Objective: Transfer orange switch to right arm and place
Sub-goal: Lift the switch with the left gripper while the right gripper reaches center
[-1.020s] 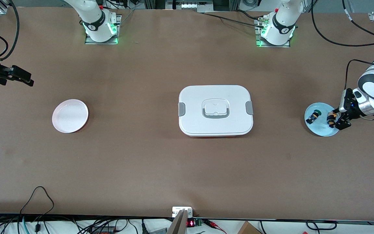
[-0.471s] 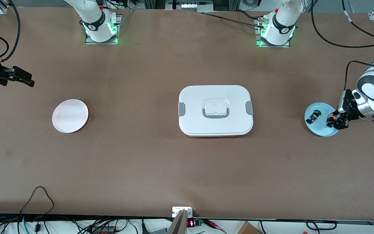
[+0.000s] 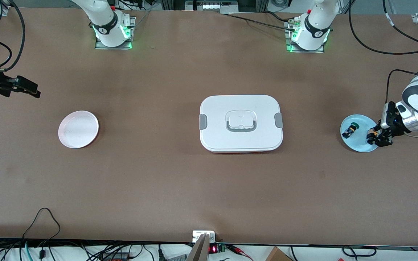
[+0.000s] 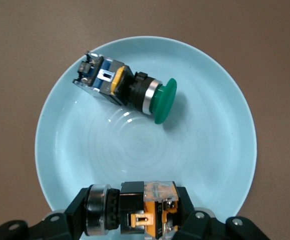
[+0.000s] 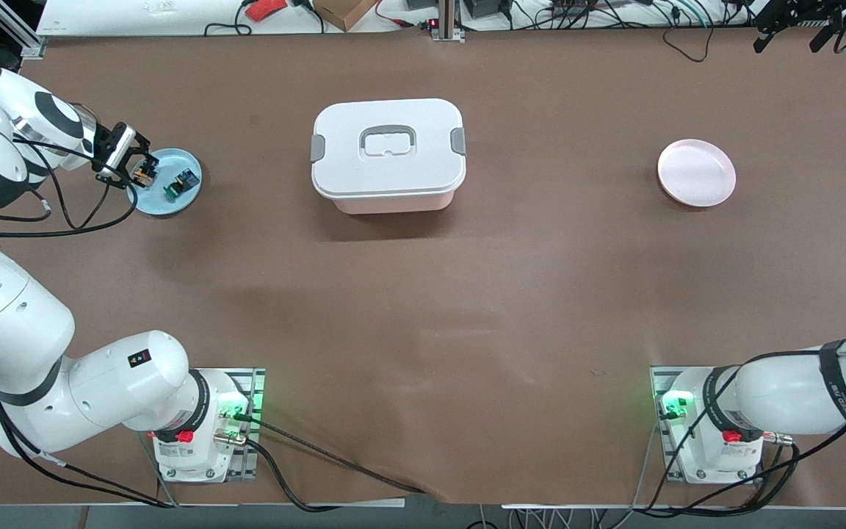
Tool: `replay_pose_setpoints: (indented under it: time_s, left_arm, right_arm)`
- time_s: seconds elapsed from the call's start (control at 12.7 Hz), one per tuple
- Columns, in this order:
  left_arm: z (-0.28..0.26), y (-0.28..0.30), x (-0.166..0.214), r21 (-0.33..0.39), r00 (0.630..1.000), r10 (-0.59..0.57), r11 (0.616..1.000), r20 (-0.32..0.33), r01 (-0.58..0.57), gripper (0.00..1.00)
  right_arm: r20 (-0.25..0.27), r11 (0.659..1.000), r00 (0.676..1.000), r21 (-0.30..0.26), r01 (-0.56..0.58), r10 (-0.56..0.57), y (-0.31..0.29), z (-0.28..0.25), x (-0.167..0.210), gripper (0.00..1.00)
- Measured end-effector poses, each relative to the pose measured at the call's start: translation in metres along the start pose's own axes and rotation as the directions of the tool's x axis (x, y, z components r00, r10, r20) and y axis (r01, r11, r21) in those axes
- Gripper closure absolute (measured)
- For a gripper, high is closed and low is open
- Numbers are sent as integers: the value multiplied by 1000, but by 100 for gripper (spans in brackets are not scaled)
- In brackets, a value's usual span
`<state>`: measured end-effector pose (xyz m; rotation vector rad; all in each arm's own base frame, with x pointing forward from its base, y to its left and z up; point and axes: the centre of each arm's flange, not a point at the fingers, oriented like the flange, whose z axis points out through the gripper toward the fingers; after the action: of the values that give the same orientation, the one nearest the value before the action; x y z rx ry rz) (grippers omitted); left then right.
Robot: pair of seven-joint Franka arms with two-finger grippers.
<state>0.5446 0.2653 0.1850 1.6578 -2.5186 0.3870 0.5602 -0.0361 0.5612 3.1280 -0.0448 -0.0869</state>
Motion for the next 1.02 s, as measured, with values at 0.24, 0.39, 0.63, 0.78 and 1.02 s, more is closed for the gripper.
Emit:
replay_pose_setpoints:
  time_s: [0.24, 0.39, 0.63, 0.78, 1.02]
  left_arm:
    - [-8, -5, -1, 4, 996, -69, 998, -51, 69, 28]
    - [-17, -14, 4, -39, 975, -172, 985, -143, 168, 28]
    - [-31, -47, 36, -133, 892, -305, 952, -333, 276, 28]
    - [-38, -92, 83, -167, 826, -306, 952, -474, 257, 28]
    - [-45, -145, 166, -233, 596, -342, 938, -726, 255, 28]
  right_arm:
    - [-2, 1000, 1000, 1, -19, 19, 10, -1, 0, 0]
    - [-5, 999, 999, 4, -34, 34, 19, -2, -1, 0]
    - [-3, 997, 1000, 73, -24, 24, 6, -3, -2, 0]
    - [25, 978, 1000, 207, -20, 16, -12, -3, -4, 0]
    - [42, 923, 999, 385, -9, -7, -31, -2, -4, 0]
